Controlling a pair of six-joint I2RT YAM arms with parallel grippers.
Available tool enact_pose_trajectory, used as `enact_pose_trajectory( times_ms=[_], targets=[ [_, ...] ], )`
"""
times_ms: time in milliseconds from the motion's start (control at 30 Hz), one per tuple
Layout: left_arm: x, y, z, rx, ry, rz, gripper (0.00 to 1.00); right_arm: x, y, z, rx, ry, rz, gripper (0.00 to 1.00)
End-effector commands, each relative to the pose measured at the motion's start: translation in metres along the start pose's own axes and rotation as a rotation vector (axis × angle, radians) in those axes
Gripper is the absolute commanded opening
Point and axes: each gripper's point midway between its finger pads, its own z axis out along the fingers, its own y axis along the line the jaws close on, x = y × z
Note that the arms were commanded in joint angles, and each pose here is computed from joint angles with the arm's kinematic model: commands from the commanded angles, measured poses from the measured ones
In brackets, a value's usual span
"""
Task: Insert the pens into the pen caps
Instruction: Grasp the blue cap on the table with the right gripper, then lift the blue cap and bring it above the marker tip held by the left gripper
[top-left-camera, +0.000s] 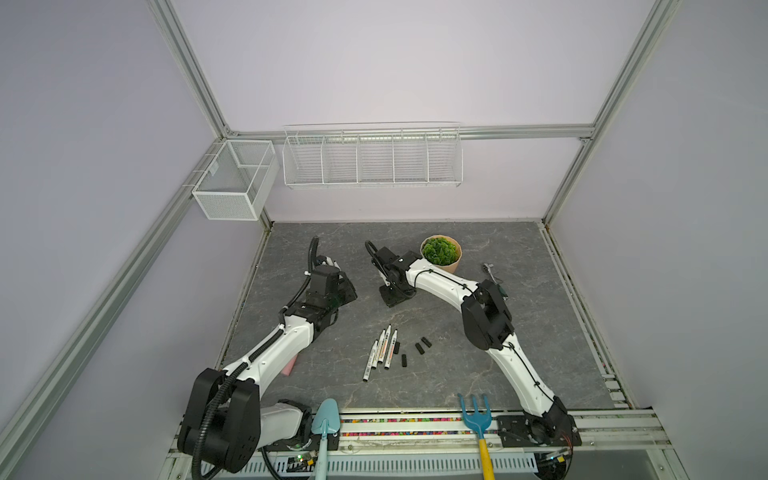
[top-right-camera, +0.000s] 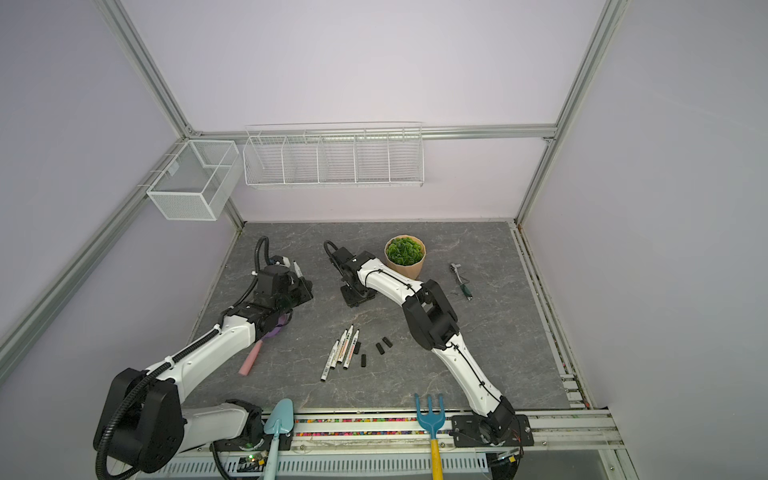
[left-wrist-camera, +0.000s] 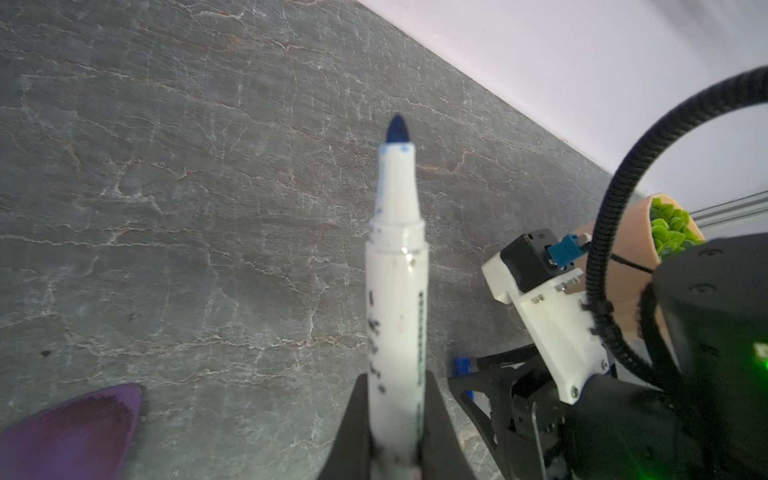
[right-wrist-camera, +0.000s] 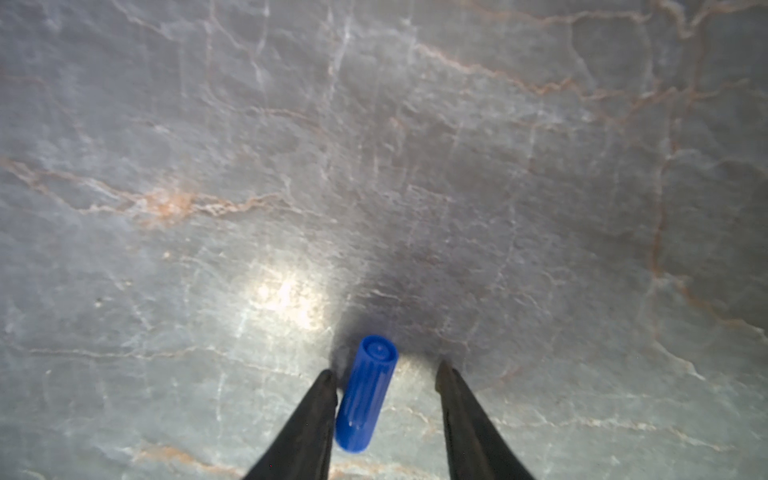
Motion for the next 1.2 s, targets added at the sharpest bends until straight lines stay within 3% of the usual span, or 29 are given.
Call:
enact_pose_trajectory(
  times_ms=[0, 133, 267, 400, 633, 800, 967, 1167],
  targets=[
    [0.001, -0.009, 0.002, 0.050, 0.006, 0.028, 0.00, 0.008, -0.007, 0.013, 0.027, 0.035, -0.036, 0.43],
    [0.005, -0.018, 0.001, 0.094, 0.035, 0.057, 0.00, 0.009, -0.004, 0.022, 0.018, 0.057, -0.055, 0.35],
    [0.009, -0.024, 0.001, 0.125, 0.069, 0.098, 0.00, 0.012, -0.004, 0.025, 0.011, 0.068, -0.061, 0.20],
    [0.020, -0.037, 0.002, 0.184, 0.107, 0.147, 0.00, -0.007, 0.001, 0.004, -0.103, -0.031, -0.028, 0.08],
    [0.059, -0.100, -0.006, 0.380, 0.197, 0.392, 0.00, -0.048, -0.027, -0.123, -0.418, -0.432, 0.110, 0.07],
    [0.072, -0.131, -0.011, 0.537, 0.230, 0.403, 0.00, -0.044, -0.056, -0.196, -0.589, -0.626, 0.159, 0.07],
    [0.074, -0.156, -0.018, 0.648, 0.208, 0.423, 0.00, -0.035, -0.055, -0.231, -0.668, -0.728, 0.114, 0.07],
    [0.078, -0.171, -0.013, 0.656, 0.198, 0.460, 0.00, -0.032, -0.043, -0.240, -0.764, -0.734, 0.096, 0.07]
  ],
)
